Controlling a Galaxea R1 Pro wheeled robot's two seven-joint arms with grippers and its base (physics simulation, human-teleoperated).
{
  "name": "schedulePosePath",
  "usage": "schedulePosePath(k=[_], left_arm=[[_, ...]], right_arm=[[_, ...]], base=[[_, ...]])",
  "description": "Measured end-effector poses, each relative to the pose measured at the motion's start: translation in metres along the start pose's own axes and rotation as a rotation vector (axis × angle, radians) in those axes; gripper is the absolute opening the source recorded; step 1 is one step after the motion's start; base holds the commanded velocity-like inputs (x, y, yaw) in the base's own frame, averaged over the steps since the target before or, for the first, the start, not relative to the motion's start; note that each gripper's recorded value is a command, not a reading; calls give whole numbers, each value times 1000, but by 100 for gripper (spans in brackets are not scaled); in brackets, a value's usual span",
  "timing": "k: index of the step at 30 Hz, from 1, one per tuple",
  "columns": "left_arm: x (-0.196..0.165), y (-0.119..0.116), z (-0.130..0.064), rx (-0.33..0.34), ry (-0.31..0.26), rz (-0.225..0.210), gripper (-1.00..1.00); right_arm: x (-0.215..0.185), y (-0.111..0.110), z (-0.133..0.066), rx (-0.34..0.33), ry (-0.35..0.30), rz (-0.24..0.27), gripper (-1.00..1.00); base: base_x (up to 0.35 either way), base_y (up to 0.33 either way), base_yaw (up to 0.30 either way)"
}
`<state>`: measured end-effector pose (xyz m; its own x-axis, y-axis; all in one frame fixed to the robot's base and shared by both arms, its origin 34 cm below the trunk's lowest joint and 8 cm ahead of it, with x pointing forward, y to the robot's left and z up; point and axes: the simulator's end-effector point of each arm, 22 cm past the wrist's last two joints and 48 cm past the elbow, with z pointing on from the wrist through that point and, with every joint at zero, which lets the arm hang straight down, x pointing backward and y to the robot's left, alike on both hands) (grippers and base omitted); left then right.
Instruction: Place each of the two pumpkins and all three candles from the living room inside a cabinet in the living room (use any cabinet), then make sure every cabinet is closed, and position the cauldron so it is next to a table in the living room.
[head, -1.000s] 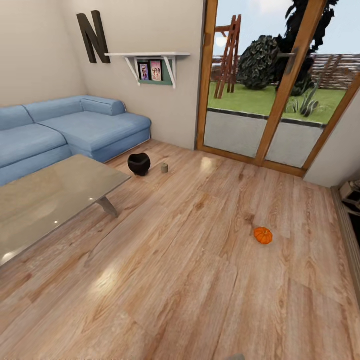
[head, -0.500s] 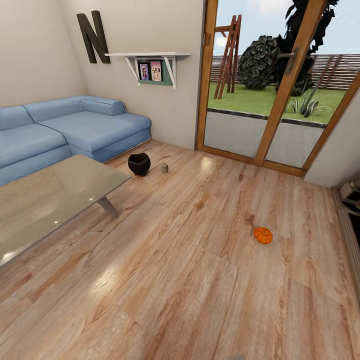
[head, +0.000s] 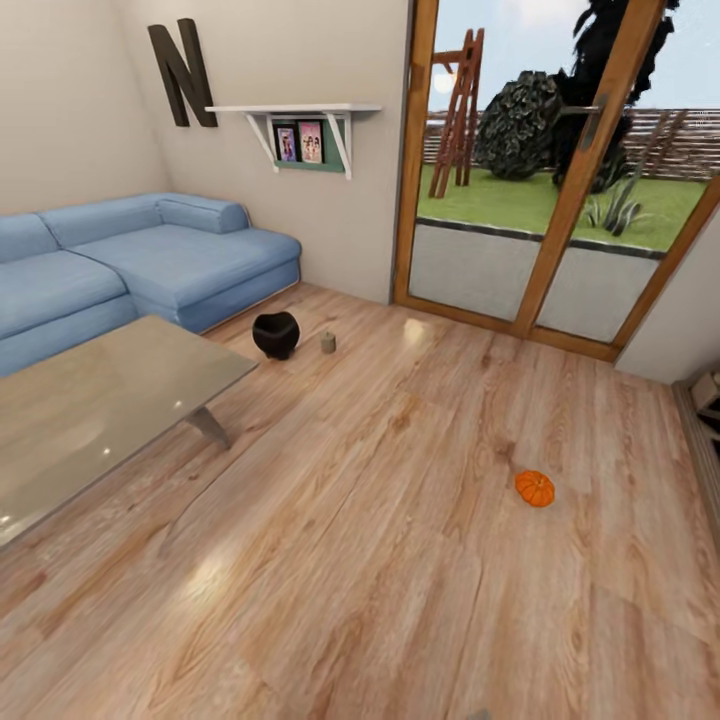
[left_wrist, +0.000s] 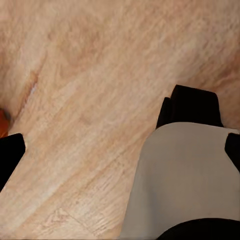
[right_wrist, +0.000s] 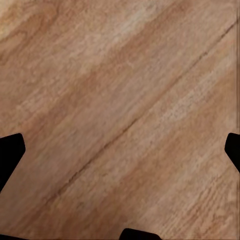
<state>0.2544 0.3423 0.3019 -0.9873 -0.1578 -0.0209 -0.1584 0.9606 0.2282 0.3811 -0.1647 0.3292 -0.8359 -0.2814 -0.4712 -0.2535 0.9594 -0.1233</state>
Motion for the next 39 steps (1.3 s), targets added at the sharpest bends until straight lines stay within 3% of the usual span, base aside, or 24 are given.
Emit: schedulePosePath(k=[12,23,30,39], left_arm=[[7,9,1,-12,7,2,100],[6,3,0,-1,1,3,100],[3,-25,-2,137,-6,3,100],[2,-31,-3,167,-7,3,100]], right_arm=[[5,-5,0,8,12,-2,100],[6,-4,-1,7,13,-5,100],[4,-5,-1,10,8,-5,100],[3,-4,-1,9,7,-4,100]], base=[[338,0,0],[338,0,-49],[338,0,-199],[338,0,-14]])
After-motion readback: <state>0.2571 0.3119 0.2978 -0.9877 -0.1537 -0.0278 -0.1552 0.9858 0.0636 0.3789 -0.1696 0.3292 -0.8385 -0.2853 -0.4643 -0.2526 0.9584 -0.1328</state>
